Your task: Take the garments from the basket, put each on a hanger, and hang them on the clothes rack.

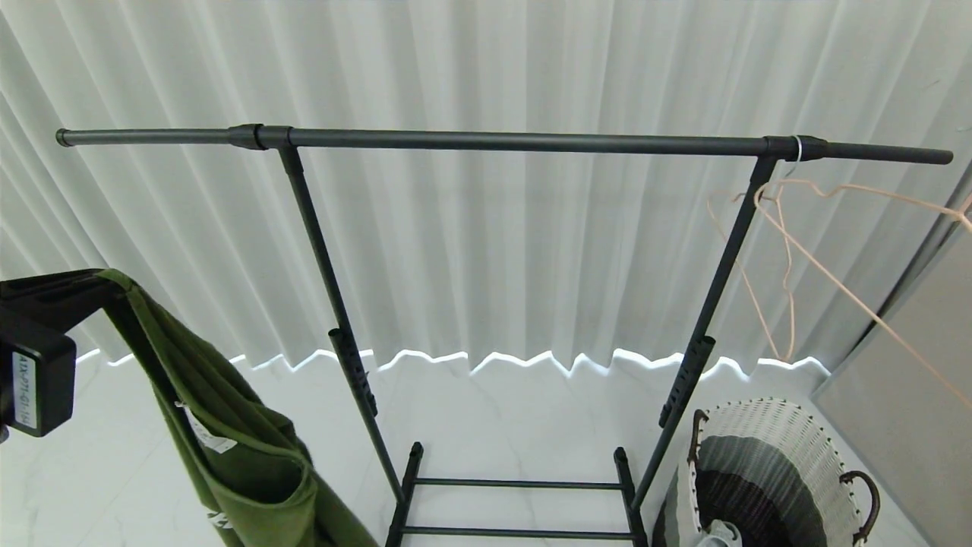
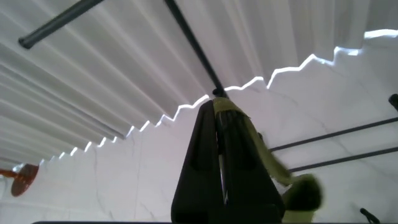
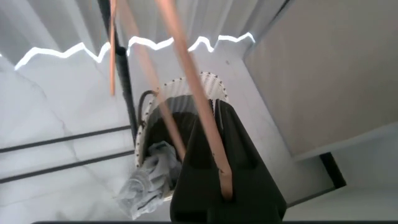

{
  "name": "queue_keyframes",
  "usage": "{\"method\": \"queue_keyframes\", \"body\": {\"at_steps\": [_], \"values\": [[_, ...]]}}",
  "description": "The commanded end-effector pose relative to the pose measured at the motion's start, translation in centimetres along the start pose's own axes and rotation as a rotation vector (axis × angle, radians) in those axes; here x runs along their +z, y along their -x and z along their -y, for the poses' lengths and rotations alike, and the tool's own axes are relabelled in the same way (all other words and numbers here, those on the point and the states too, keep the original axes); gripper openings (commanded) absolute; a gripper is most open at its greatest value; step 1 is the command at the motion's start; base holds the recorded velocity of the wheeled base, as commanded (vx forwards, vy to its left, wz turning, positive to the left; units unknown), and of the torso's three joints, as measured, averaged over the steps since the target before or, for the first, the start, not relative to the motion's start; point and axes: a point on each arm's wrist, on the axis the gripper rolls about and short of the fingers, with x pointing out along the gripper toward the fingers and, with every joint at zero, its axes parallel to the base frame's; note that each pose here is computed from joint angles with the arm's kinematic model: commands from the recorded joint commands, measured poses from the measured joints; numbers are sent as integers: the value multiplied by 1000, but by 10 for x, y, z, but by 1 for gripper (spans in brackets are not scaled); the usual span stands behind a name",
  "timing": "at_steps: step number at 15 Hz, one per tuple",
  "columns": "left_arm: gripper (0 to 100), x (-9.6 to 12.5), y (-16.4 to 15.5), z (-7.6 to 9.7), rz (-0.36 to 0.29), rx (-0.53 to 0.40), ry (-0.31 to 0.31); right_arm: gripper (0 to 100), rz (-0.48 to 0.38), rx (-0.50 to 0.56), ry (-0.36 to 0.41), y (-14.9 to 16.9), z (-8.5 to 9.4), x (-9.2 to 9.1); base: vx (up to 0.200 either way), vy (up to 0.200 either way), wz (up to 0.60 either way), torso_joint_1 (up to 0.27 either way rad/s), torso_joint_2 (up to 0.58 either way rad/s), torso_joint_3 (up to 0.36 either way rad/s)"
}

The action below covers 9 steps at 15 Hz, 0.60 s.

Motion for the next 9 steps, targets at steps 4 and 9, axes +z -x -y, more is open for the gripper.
{"method": "queue_keyframes", "body": {"at_steps": [4,9], "values": [[0,-5,-2,3,-15,-7,-11,0,80,81,120,23,-1,3,0,0,0,0,0,0],[0,-3,-1,3,-5,-13,-10,0,104,406,253,40,-48,-2,0,0,0,0,0,0]]}}
